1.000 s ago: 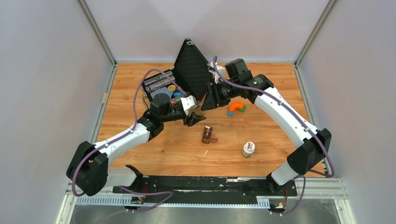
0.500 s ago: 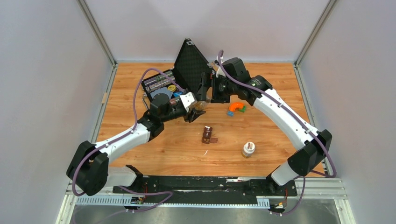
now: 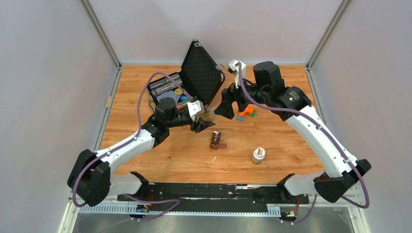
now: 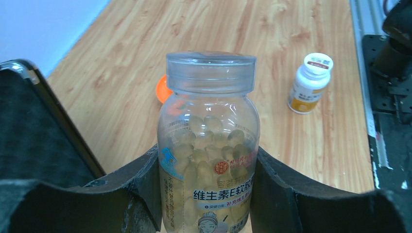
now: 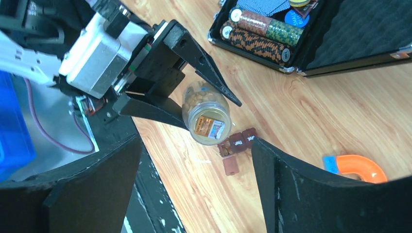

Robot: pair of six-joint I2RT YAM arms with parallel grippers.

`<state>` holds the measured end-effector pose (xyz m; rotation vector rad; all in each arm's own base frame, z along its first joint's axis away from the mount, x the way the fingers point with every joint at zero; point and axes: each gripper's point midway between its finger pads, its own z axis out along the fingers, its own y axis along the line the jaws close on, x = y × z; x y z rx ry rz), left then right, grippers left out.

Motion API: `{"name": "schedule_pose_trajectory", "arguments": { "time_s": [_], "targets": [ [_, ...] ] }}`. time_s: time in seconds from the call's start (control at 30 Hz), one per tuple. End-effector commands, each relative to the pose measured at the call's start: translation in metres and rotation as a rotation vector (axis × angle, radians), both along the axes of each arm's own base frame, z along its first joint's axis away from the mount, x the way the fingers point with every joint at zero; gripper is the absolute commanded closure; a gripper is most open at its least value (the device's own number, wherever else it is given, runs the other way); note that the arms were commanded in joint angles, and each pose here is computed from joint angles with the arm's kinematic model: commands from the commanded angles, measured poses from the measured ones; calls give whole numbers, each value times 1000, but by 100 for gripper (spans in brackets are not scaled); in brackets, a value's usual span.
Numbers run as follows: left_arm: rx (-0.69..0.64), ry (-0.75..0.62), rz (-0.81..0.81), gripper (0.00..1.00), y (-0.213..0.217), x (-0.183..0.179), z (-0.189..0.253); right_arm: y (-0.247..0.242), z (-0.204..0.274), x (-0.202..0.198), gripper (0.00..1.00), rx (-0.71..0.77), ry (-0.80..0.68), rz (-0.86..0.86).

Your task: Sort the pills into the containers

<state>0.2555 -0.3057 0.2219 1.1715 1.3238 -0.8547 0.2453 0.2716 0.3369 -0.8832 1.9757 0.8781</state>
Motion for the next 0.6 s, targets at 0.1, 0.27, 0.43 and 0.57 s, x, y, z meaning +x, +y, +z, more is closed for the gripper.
{"name": "schedule_pose_trajectory", "arguments": {
  "time_s": [0.1,0.27,0.43,0.57],
  "targets": [
    [-36,-63,-147,100,-9,-21,34,4,-15,-17,15,-90,-19,229],
    [-28,-51,-184,100,-10,-27,33,6,-23,-14,12,-119,-1,252],
    [-27,-48,-200,100,-10,-30,32,14,-24,-10,26,-97,15,256],
    [-31,-47,-200,100,-11,-29,32,18,-27,-9,38,-89,45,258]
  ]
}}
